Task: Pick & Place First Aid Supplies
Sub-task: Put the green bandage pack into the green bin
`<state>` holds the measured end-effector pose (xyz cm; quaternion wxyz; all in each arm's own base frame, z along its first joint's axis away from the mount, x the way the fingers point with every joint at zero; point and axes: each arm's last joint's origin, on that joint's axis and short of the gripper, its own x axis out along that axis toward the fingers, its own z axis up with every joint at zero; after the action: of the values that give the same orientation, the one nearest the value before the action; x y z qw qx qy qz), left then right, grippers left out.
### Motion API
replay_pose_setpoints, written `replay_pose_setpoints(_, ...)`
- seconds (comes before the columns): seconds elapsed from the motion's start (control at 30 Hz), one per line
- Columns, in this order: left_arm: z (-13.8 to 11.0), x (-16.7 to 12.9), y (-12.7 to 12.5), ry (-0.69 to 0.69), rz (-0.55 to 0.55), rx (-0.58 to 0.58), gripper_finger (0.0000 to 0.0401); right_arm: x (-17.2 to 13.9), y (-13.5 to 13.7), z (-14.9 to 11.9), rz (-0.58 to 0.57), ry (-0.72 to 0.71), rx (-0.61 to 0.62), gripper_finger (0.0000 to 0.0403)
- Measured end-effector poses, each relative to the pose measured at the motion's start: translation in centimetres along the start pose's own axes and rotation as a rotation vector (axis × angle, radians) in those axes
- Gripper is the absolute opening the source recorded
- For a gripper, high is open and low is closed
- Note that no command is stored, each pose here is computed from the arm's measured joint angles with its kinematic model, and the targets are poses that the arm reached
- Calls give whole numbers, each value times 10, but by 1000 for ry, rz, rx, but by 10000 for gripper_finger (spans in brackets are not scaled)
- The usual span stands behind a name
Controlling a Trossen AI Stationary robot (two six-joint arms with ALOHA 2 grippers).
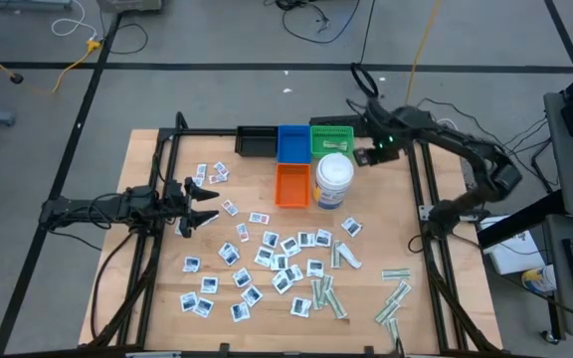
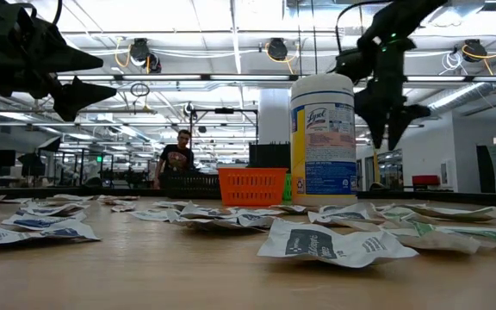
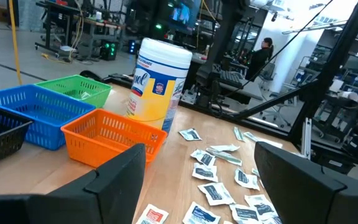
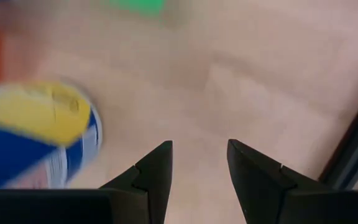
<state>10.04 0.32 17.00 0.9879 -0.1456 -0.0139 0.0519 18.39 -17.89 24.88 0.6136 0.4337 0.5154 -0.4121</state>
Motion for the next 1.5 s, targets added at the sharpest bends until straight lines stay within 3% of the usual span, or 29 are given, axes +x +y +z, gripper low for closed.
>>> replay_pose_setpoints(0.33,0,0,0,0,0,0,306,4,4,-71,23,20,40,146)
replay_pose_setpoints(0.73,0,0,0,0,0,0,306,1,12,-133,56,47,-57,146)
replay_pose_setpoints(1.17,0,0,0,0,0,0,306,-6,26,-187,97,83,-587,146)
replay_pose_setpoints(1.5,0,0,0,0,0,0,306,-3,35,-224,85,130,-870,146)
